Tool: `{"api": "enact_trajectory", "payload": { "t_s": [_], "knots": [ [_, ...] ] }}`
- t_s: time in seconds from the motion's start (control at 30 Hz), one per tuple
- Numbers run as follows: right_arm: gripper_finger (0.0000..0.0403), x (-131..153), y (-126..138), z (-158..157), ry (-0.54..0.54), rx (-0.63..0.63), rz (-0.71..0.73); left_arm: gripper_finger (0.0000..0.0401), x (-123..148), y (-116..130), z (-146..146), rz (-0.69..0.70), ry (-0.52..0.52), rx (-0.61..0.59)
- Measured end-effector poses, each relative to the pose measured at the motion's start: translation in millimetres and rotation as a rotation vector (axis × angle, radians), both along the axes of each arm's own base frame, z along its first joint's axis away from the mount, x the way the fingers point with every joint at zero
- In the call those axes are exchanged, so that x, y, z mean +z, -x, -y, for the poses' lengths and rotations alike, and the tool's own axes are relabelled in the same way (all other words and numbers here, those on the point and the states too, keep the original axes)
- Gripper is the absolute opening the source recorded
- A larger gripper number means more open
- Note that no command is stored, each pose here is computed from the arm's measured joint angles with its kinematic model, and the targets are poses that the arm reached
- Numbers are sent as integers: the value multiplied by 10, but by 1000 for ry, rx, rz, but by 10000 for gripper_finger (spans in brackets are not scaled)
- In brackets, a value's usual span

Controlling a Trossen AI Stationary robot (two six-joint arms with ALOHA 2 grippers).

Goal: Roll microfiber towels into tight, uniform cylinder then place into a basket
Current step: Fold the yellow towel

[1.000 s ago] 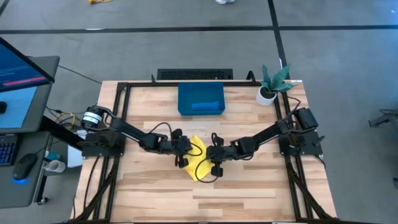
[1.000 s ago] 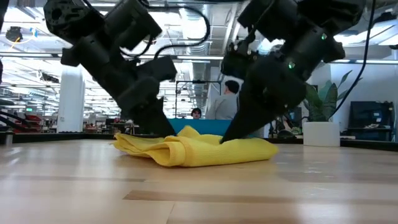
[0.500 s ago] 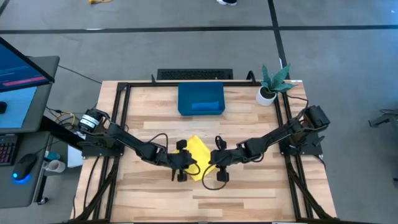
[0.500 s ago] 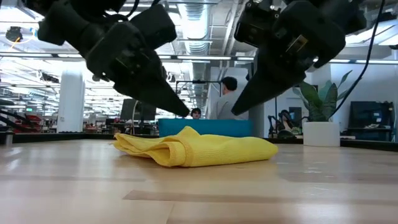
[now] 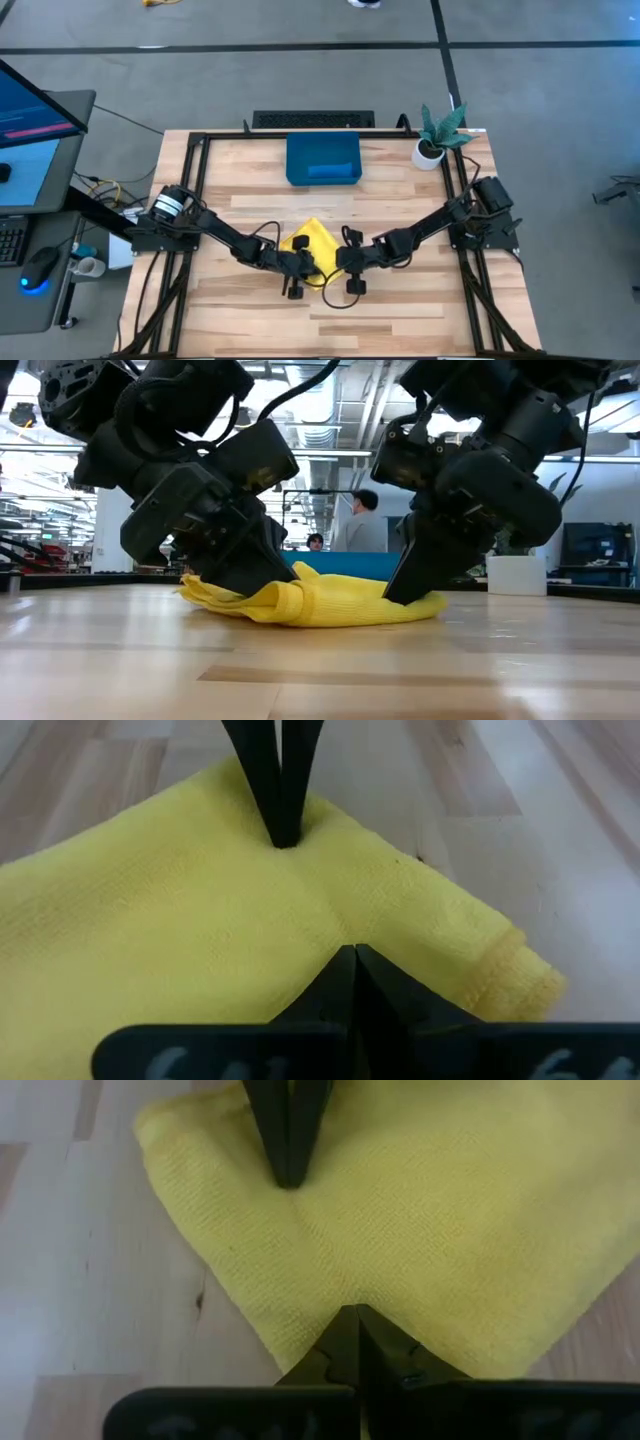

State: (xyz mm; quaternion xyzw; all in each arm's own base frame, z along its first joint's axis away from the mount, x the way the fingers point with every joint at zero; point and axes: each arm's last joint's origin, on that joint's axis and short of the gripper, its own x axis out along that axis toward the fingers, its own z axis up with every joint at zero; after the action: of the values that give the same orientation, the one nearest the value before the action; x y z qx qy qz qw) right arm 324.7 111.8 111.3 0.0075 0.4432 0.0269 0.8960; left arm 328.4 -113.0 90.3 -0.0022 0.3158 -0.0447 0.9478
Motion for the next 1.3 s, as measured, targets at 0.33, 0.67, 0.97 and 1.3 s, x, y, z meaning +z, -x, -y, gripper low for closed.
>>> {"api": "enact_trajectory", "payload": {
  "t_s": [0.33, 0.67, 0.97, 1.3],
  "knots": [
    [21, 49, -30, -13, -25, -20, 33, 0, 76, 82, -103, -80, -131, 73],
    [17, 133, -71, -22, -20, -39, 92, 0, 470, 231, 62, -4, -143, 77],
    [16, 115, -32, 4, 12, -68, 51, 0, 222, 174, 154, -12, -134, 30],
    [20, 42, 20, 43, -9, -123, -43, 0, 31, 103, 59, -75, -71, 3]
  ]
}}
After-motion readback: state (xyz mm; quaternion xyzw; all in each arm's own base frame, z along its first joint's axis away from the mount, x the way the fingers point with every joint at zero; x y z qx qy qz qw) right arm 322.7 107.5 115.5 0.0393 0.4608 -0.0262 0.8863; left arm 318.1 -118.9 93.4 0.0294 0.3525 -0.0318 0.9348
